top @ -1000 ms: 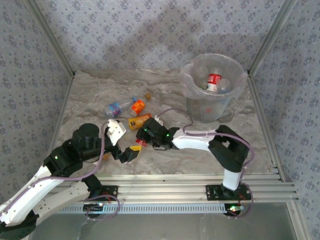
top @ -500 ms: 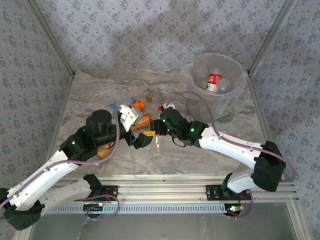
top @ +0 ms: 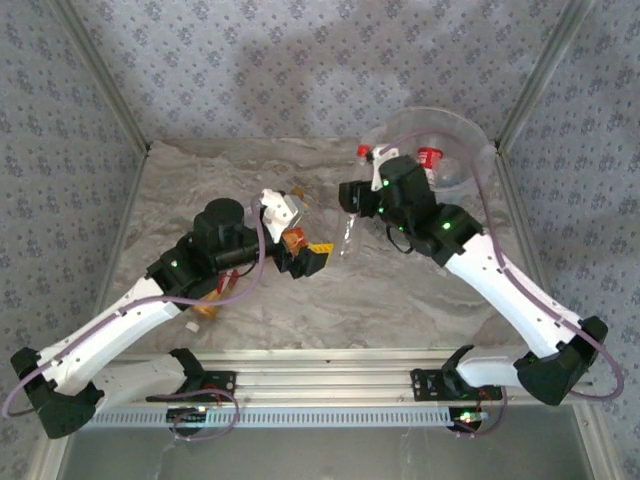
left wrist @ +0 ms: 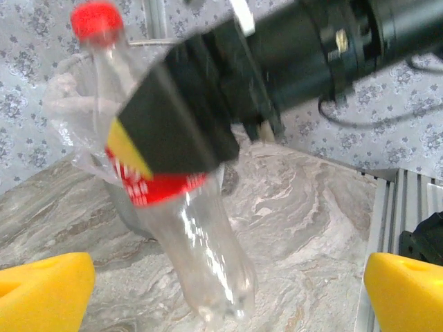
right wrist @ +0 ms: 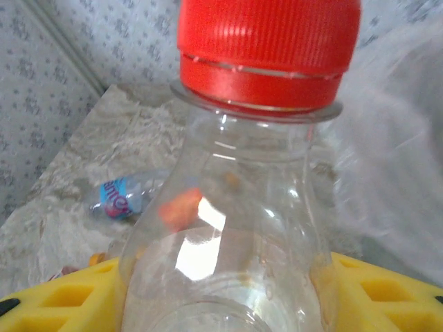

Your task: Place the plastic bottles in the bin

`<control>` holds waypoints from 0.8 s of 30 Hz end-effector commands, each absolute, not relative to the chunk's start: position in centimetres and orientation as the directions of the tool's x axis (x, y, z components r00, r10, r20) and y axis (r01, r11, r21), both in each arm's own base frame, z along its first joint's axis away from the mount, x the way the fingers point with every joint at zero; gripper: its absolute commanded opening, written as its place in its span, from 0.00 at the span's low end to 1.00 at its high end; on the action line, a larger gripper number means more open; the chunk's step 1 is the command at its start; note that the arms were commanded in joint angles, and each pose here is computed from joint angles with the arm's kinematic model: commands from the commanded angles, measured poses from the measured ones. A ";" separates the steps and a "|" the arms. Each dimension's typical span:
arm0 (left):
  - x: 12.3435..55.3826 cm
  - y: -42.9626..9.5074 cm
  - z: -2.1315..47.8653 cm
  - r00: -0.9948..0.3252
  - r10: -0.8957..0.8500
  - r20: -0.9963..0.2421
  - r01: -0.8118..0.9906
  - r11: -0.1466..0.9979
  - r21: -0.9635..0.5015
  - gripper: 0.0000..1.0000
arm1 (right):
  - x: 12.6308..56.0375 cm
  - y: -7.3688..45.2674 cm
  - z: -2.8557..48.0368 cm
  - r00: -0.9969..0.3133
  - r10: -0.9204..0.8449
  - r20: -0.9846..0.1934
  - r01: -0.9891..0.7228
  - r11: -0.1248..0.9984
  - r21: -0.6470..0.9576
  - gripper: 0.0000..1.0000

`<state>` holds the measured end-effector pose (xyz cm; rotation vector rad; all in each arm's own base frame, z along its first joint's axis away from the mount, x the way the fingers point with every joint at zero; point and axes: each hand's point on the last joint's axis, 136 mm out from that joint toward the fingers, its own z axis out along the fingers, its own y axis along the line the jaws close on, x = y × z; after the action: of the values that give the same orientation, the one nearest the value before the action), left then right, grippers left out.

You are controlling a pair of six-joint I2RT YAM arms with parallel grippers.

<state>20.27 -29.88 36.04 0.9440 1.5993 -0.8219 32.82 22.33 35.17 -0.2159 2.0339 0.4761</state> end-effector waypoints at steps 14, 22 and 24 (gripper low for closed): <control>19.7 -29.9 34.0 -0.109 0.206 -0.972 0.906 0.422 -0.012 1.00 | 39.2 13.2 46.8 -0.275 0.132 -0.952 -0.198 0.962 0.190 0.59; 19.7 -29.6 34.2 -0.097 0.205 -0.974 0.902 0.432 0.001 1.00 | 43.2 9.4 47.5 -0.253 0.155 -0.955 -0.065 0.982 0.177 0.58; 19.7 -29.5 34.2 -0.095 0.207 -0.974 0.900 0.436 0.005 1.00 | 44.0 8.4 47.6 -0.248 0.162 -0.955 -0.028 0.984 0.174 0.58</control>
<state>20.07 -29.81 33.41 0.9919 1.6243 -0.7953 43.47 9.95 46.88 0.0679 1.8224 0.2367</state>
